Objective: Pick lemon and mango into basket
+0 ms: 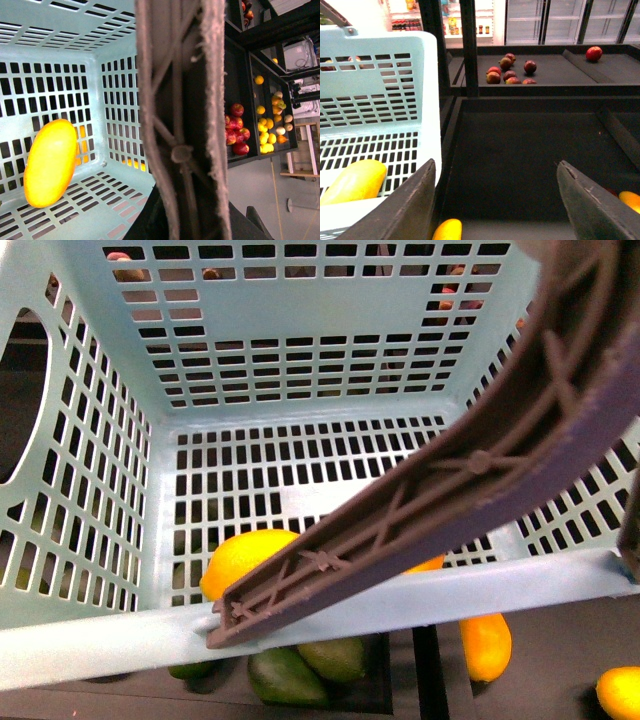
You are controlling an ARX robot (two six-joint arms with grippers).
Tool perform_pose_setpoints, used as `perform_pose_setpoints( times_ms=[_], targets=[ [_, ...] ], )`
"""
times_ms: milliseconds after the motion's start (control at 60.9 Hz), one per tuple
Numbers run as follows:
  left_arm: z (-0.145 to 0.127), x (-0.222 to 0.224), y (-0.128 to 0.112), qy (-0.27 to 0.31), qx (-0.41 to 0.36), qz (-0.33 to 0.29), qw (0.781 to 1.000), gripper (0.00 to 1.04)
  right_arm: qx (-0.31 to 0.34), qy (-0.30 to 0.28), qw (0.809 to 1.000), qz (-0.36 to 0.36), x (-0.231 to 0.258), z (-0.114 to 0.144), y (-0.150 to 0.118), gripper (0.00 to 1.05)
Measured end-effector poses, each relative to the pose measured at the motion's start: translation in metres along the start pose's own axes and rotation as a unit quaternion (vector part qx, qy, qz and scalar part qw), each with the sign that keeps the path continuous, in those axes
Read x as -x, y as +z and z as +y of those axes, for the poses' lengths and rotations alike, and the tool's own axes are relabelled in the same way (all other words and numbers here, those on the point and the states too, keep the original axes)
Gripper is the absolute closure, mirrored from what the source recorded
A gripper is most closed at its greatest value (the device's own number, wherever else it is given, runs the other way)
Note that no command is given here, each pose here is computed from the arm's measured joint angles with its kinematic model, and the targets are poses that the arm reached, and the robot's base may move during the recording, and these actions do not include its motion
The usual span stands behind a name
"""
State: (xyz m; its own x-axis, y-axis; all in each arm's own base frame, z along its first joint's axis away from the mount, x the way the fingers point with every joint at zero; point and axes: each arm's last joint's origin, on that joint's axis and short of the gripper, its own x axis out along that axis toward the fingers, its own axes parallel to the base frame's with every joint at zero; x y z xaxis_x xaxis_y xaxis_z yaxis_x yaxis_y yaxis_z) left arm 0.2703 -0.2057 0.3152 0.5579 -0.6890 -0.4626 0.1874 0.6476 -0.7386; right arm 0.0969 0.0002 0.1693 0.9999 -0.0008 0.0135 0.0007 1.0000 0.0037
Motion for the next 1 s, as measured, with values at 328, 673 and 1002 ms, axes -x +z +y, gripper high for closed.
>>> perform_pose_setpoints(
  times_ms=[328,673,1002],
  targets=[
    [-0.0016,-0.0005,-0.0018,-0.004,0.005,0.005,1.000,1.00,0.000,0.000,1.000,0.000,0.0000,0.0000,0.0000,0.09],
    [0.0011,0.0000,0.0006,0.004,0.000,-0.004,1.000,1.00,0.000,0.002,1.000,0.000,0.0001,0.0001,0.0000,0.09],
    [0.0008,0.0000,0.0002,-0.001,0.002,0.002,1.000,1.00,0.000,0.001,1.000,0.000,0.0001,0.0001,-0.0001,0.09]
  ],
)
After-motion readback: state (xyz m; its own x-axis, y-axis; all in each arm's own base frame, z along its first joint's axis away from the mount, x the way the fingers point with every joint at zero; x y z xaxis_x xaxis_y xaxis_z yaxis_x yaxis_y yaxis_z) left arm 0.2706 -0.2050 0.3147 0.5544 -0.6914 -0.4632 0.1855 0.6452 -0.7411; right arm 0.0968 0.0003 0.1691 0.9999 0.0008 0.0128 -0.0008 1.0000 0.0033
